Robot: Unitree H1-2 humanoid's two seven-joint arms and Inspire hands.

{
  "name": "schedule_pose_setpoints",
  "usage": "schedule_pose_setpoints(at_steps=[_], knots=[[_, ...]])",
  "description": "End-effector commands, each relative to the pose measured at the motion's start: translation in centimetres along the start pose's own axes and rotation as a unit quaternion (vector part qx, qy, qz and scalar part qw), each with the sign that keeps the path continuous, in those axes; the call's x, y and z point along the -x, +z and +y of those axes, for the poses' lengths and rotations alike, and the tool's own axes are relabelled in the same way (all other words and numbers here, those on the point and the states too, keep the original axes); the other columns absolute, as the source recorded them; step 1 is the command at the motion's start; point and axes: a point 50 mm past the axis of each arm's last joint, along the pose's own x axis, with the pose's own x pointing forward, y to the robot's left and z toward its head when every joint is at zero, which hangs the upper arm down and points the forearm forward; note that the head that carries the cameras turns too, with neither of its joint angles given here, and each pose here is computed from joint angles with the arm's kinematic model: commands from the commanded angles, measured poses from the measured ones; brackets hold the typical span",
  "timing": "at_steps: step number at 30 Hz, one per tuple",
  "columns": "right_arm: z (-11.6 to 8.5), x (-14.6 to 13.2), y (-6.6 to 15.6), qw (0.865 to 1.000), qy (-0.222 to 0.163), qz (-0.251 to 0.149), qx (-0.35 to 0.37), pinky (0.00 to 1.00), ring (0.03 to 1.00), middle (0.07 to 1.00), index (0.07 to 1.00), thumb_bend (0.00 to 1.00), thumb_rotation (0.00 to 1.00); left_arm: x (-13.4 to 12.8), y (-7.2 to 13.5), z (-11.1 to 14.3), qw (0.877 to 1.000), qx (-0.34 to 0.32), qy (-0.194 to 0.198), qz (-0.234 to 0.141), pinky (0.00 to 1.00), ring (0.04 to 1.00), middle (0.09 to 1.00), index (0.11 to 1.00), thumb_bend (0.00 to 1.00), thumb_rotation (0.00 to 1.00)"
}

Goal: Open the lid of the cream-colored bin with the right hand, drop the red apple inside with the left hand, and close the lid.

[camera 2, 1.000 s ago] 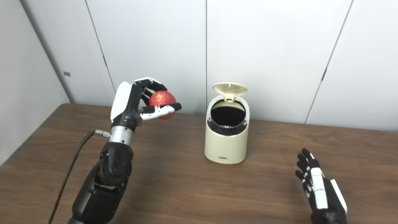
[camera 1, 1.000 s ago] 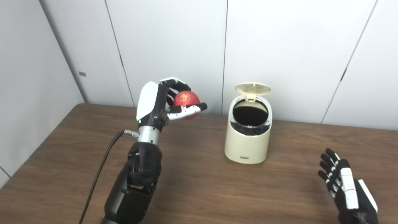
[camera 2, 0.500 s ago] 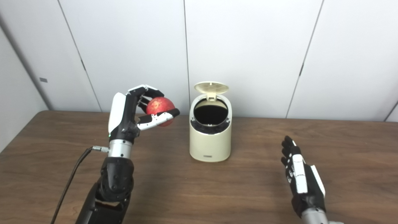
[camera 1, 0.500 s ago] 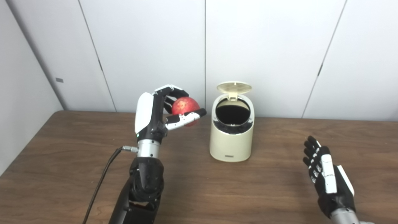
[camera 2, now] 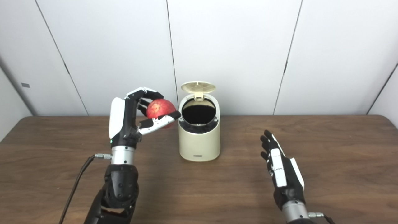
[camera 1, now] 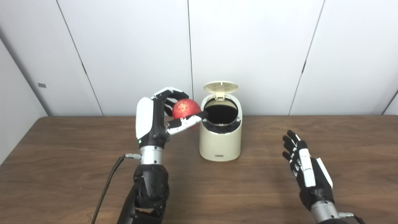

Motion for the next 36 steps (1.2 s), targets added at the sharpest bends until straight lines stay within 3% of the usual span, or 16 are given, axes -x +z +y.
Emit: schedule_pose_setpoints(at_steps=[1, 14, 30, 36], knots=[[0.8, -0.8, 1.5, 0.999, 0.005, -0.037, 0.006, 0.92, 0.956, 0.930, 0.928, 0.56, 1.00, -1.4, 2.1, -0.2, 0.998, 0.006, 0.021, -0.052, 0.33, 0.422, 0.542, 0.495, 0.47, 0.00], [1.8, -0.7, 1.7, 0.999, 0.004, -0.033, 0.022, 0.90, 0.936, 0.912, 0.918, 0.54, 1.00, -2.1, 1.9, -2.8, 0.996, 0.010, -0.004, -0.093, 0.38, 0.446, 0.541, 0.474, 0.47, 0.00], [1.8, -0.7, 1.7, 0.999, 0.004, -0.034, 0.029, 0.89, 0.933, 0.911, 0.920, 0.53, 1.00, -2.1, 1.8, -2.8, 0.995, 0.013, -0.005, -0.097, 0.38, 0.444, 0.542, 0.475, 0.47, 0.00], [2.0, -0.5, 1.9, 0.999, 0.012, -0.030, 0.025, 0.89, 0.933, 0.907, 0.925, 0.49, 1.00, -4.0, 1.3, -4.0, 0.994, 0.008, -0.022, -0.104, 0.40, 0.457, 0.538, 0.465, 0.48, 0.00]])
